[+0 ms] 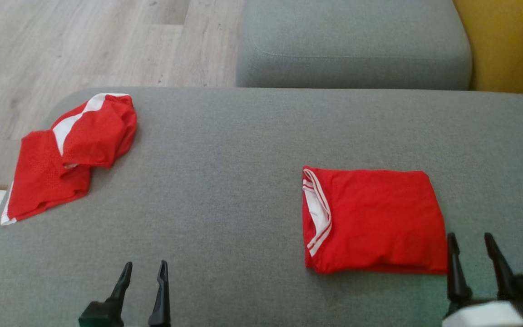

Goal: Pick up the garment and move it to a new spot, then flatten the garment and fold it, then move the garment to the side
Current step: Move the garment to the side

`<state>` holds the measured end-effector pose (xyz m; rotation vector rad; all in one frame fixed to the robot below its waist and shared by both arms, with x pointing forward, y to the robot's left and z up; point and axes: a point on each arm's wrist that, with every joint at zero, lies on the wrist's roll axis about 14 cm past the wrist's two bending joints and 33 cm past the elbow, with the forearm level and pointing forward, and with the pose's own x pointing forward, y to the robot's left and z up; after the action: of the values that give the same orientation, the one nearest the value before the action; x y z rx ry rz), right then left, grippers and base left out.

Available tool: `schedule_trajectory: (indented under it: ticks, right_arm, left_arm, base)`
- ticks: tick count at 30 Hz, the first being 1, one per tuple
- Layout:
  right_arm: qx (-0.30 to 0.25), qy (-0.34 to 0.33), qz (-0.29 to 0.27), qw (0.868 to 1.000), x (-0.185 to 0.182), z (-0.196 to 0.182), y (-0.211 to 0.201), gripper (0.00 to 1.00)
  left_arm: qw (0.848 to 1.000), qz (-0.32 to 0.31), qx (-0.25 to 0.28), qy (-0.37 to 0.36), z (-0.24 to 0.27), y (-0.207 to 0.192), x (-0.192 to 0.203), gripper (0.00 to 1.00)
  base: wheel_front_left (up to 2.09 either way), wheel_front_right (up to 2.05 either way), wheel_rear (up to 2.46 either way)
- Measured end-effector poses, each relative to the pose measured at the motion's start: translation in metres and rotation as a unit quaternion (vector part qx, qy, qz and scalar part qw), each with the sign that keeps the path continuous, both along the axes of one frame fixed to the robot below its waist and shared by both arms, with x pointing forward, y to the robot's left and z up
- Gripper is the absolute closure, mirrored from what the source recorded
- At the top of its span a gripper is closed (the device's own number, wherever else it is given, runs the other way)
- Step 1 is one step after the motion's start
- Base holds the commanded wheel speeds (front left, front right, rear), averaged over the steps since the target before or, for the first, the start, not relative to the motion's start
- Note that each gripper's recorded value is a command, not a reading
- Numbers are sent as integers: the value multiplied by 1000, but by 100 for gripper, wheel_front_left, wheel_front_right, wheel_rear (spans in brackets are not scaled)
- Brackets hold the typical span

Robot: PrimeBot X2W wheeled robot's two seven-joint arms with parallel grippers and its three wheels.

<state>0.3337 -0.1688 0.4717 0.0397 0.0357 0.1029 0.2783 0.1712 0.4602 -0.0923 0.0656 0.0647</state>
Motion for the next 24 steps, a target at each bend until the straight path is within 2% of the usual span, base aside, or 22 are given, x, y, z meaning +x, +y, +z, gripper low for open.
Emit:
schedule_trajectory:
  ticks: [4,7,13,16,20,21,22,24]
  right_arm:
    - [21,33,-2,999,19,-2,-5,0]
    - [19,119,11,993,53,-5,-12,0]
    - [38,289,8,957,58,-58,-18,0]
    - [42,336,7,941,58,-81,-16,0]
    - [52,370,15,927,67,-95,-4,0]
    - [62,377,19,924,69,-97,1,56]
    - [69,379,23,923,72,-98,5,100]
    - [89,380,23,920,76,-98,8,100]
  left_arm:
    - [1000,-4,0,6,-2,-2,3,0]
    - [1000,-11,-1,17,-8,-6,7,0]
    - [999,-26,-2,22,-10,-14,18,0]
    - [1000,-22,-1,21,-9,-11,24,0]
    - [1000,-13,1,23,-10,-5,28,0]
    - [1000,-12,1,26,-11,-5,28,0]
    - [1000,-11,1,29,-13,-4,28,0]
    - [999,-10,1,34,-16,-4,29,0]
  base:
    - [0,0,0]
    - [0,0,0]
    - [0,0,0]
    - [0,0,0]
    - [0,0,0]
    - [0,0,0]
    - [0,0,0]
    - [0,0,0]
